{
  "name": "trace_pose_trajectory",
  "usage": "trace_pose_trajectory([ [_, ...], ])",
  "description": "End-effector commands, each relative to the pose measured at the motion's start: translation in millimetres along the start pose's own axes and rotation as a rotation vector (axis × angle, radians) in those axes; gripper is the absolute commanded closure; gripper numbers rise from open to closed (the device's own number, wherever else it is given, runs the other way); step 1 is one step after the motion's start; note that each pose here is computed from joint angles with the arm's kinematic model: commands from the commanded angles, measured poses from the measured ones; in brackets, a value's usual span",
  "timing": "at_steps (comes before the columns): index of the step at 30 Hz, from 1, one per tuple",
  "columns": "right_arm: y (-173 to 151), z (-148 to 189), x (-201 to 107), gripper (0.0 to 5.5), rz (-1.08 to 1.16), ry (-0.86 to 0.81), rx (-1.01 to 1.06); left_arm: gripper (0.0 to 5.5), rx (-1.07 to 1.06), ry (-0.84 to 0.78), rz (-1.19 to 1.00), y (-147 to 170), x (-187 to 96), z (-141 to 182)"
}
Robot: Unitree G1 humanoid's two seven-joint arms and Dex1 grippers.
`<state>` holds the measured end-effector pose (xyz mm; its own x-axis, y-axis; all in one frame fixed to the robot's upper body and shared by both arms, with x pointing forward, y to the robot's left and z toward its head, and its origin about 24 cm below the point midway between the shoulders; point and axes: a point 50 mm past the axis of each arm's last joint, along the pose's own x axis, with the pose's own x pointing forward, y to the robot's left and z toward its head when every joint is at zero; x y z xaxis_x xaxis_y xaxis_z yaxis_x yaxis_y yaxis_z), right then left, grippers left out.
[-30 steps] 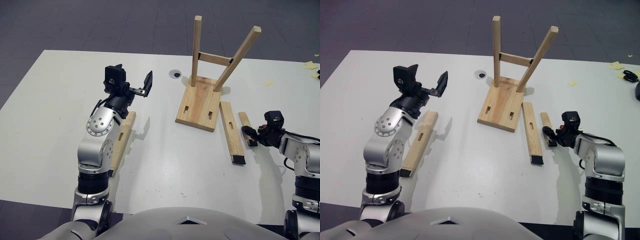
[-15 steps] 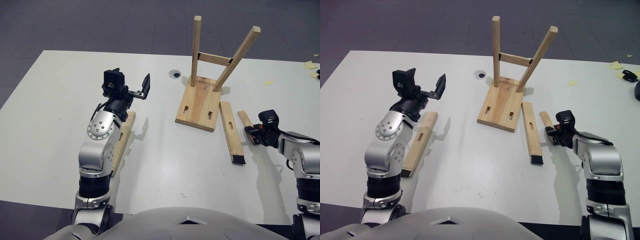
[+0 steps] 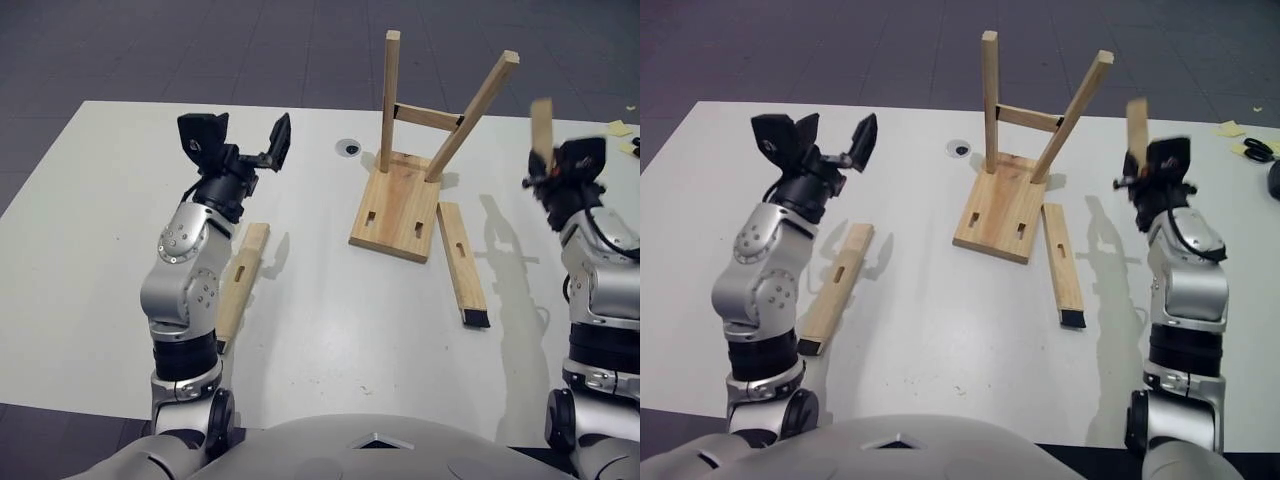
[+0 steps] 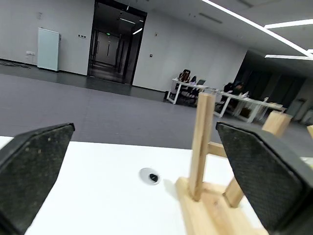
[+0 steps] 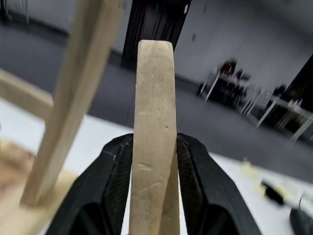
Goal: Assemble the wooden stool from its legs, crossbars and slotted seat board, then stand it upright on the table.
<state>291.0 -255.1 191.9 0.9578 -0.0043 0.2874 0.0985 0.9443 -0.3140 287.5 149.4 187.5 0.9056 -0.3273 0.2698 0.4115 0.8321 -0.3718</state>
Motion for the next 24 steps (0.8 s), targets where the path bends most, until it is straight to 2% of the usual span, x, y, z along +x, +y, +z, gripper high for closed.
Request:
trace_pose_trajectory([
  [1, 38, 80, -7, 4.17, 0.089, -0.465, 0.133, 0.1, -0.207, -0.053, -0.365, -31, 19, 56],
  [4, 57, 94, -15, 4.17, 0.157, -0.522, 0.207, 0.1, -0.263, -0.002, -0.508, -46, 24, 67],
  [7, 84, 93, -23, 4.17, 0.31, -0.485, 0.296, 0.1, -0.318, 0.073, -0.619, -59, 25, 66],
  [13, 125, 74, -44, 4.17, 0.537, -0.371, 0.38, 0.1, -0.362, 0.202, -0.678, -70, 25, 50],
  [18, 142, 69, -52, 4.17, 0.585, -0.342, 0.37, 0.1, -0.315, 0.255, -0.7, -80, 27, 43],
  [24, 150, 68, -54, 4.17, 0.588, -0.337, 0.344, 1.01, -0.272, 0.24, -0.699, -81, 26, 46],
])
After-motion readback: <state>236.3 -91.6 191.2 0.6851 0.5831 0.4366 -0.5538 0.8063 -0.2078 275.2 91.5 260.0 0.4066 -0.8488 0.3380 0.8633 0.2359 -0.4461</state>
